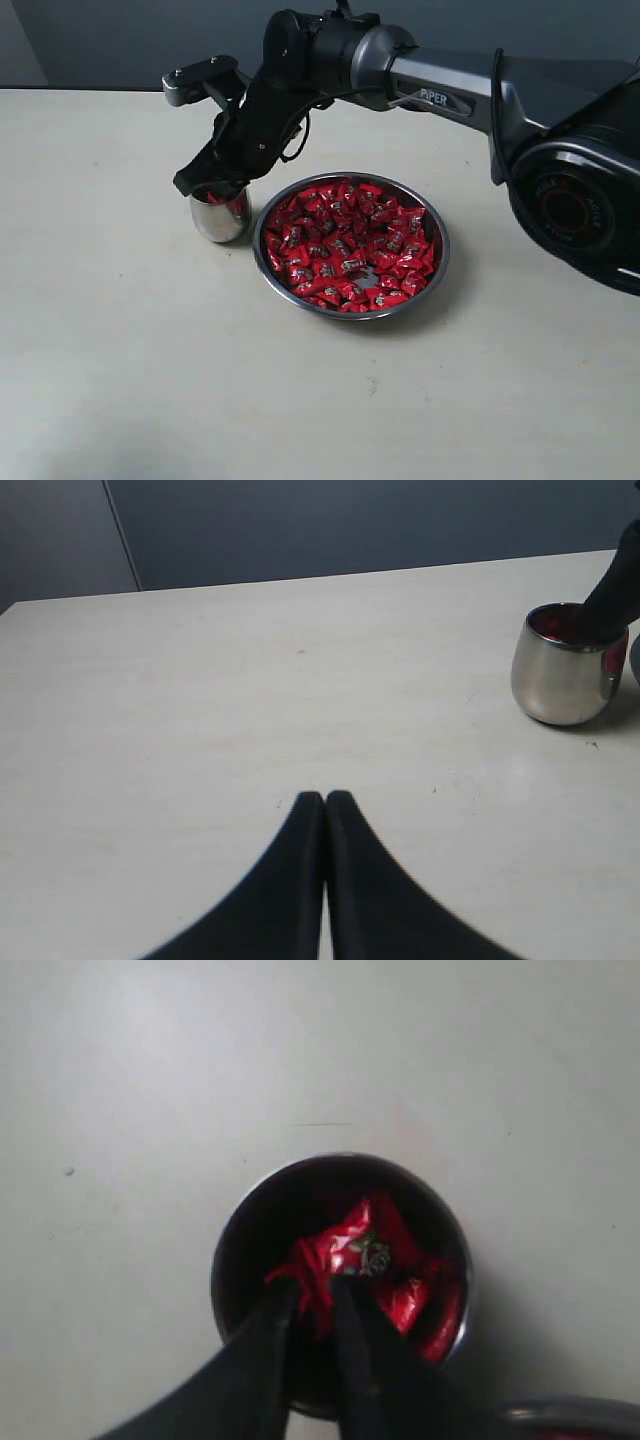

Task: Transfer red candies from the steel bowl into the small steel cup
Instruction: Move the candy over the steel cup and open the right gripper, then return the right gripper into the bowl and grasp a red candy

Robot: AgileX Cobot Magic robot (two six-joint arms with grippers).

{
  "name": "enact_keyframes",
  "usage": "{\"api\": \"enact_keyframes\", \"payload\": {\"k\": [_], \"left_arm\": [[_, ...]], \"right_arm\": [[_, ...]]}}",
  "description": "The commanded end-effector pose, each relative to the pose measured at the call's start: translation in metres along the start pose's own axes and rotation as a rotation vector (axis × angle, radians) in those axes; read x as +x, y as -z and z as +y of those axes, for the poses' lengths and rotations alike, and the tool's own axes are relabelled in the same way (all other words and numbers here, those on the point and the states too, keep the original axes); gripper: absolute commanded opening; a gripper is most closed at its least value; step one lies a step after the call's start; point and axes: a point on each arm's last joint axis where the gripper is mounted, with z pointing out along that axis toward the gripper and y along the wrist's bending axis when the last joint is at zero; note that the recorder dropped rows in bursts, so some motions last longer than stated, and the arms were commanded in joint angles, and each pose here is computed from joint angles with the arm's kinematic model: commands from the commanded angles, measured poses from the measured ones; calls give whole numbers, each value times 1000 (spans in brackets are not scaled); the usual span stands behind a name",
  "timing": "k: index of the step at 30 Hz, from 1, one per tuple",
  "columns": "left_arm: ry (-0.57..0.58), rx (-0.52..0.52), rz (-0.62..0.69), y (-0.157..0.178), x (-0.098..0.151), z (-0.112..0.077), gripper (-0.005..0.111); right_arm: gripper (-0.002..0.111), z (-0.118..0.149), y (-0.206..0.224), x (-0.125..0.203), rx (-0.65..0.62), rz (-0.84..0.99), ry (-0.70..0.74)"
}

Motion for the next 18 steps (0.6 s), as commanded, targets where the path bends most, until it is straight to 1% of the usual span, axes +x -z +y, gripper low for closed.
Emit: {"api": "enact_keyframes", "payload": {"k": [1, 2, 3, 8, 13, 16, 18], "left_arm": [[0, 4, -20, 1, -3, 0, 0], [0, 4, -20, 1, -3, 0, 0], [0, 4, -20, 1, -3, 0, 0], [0, 4, -18, 1, -3, 0, 0], [0, 4, -18, 1, -3, 0, 0], [0, 4, -18, 1, -3, 0, 0], [0, 4, -18, 1, -3, 0, 0]], "right_arm": [[40, -1, 4, -3, 9, -12, 4], [43, 0, 4, -3, 9, -10, 4], [45, 0, 4, -3, 9, -10, 4], [45, 2, 17, -9, 14, -37, 13], [45, 10, 52, -18, 24, -53, 44], [45, 16, 78, -19, 43, -23, 57], [45, 17, 96, -18, 78, 8, 60]]}}
